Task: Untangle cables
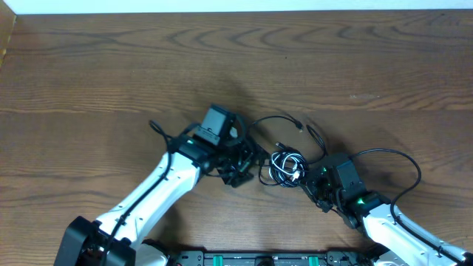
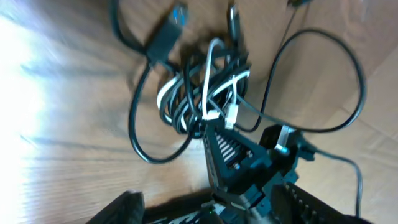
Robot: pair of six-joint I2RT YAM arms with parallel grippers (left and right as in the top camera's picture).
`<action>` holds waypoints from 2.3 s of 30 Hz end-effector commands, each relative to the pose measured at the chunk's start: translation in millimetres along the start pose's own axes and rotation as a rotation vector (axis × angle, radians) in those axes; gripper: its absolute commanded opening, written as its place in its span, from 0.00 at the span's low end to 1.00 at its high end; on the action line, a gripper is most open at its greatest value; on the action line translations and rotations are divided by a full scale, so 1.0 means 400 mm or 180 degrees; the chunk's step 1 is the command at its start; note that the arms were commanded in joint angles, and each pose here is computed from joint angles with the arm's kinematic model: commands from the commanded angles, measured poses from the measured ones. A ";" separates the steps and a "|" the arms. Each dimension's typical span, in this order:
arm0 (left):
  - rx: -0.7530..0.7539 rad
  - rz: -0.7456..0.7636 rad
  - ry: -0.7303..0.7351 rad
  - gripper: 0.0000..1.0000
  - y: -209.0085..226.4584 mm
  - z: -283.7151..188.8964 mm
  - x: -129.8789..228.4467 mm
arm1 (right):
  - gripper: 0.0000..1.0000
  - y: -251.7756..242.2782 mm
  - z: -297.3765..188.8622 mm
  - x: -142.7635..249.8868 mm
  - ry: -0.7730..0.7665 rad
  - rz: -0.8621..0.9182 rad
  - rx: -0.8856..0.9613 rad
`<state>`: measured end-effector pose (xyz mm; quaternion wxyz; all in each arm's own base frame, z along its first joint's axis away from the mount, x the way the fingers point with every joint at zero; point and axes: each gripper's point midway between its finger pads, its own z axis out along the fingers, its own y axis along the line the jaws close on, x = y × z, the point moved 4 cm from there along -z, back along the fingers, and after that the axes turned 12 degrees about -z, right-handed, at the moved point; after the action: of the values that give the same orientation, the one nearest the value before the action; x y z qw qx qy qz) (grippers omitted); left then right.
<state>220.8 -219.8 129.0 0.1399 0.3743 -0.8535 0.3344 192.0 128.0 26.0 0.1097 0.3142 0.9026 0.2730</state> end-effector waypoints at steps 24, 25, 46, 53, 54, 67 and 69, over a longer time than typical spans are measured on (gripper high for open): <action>-0.0396 -0.1679 -0.0440 0.94 0.049 0.171 0.026 | 0.01 -0.095 0.015 0.017 0.0014 0.0075 0.0419; -0.0399 -0.1674 -0.0404 0.93 0.047 0.181 0.025 | 0.01 -0.095 0.015 0.017 0.0014 0.0075 0.0419; -0.0368 -0.1613 -0.0707 0.08 0.057 0.241 -0.043 | 0.01 -0.095 0.015 0.017 0.0014 0.0074 0.0420; 0.0015 -0.1009 -0.0572 0.08 -0.018 0.239 -0.044 | 0.01 -0.097 0.014 0.018 0.0018 0.0075 0.0430; 0.0107 -0.0904 -0.0554 0.07 -0.036 0.233 -0.046 | 0.01 -0.097 0.014 0.018 0.0018 0.0075 0.0431; 0.1262 -0.0396 -0.0361 0.08 -0.205 -0.050 -0.085 | 0.01 -0.099 0.014 0.018 0.0021 0.0081 0.0442; 0.1417 -0.0316 -0.0347 0.08 -0.218 -0.099 -0.084 | 0.01 -0.099 0.014 0.018 0.0021 0.0082 0.0442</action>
<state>290.0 -238.4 143.8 0.0726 0.4790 -0.7596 0.4338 192.2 129.4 26.4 0.1079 0.3117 0.9024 0.2773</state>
